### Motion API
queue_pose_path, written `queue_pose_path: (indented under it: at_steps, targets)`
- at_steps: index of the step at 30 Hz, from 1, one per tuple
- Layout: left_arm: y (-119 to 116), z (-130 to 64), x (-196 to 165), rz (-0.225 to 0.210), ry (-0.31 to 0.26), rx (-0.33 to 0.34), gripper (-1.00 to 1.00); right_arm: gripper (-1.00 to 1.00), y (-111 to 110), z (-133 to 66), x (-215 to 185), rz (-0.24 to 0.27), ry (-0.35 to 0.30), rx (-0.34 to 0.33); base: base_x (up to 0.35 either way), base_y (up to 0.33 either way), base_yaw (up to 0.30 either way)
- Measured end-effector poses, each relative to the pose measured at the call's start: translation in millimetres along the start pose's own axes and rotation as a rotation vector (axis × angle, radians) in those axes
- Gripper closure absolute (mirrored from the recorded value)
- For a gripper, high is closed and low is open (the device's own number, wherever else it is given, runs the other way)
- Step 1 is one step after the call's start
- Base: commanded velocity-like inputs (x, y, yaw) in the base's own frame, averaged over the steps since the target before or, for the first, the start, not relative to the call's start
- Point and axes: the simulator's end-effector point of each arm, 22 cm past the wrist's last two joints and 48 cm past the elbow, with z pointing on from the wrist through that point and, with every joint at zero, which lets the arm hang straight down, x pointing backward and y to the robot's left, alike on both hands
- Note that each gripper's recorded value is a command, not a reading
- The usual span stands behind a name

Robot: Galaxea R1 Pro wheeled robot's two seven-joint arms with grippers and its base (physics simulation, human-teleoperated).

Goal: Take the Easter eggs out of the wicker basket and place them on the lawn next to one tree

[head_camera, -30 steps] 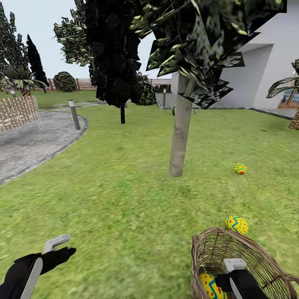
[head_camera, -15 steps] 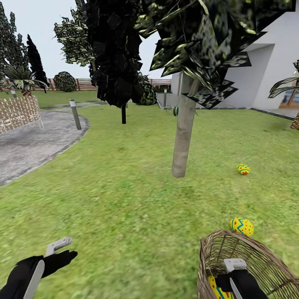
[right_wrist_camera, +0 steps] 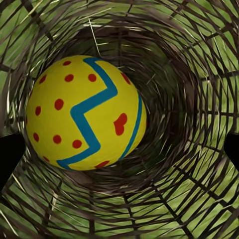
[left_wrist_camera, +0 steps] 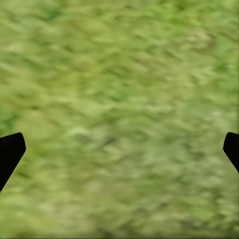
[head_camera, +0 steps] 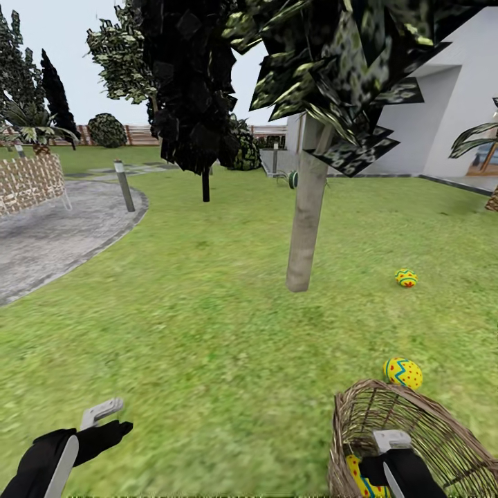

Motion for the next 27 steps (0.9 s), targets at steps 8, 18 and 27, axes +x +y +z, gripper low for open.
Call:
queue_pose_path:
  at_steps: [8,18,27]
  targets:
    - [4,10.6,12,-0.002,0.032,-0.011,-1.00,-1.00,3,10.0,12,-0.007,0.033,-0.002,0.000,0.000,0.000]
    - [10,22.9,26,-0.001,0.069,-0.026,-1.00,-1.00,6,22.0,27,-0.015,0.073,-0.004,0.000,0.000,0.000]
    - [3,29.7,44,-0.010,0.107,-0.018,-1.00,-1.00,7,23.0,29,-0.016,0.077,-0.004,0.071,0.000,0.000]
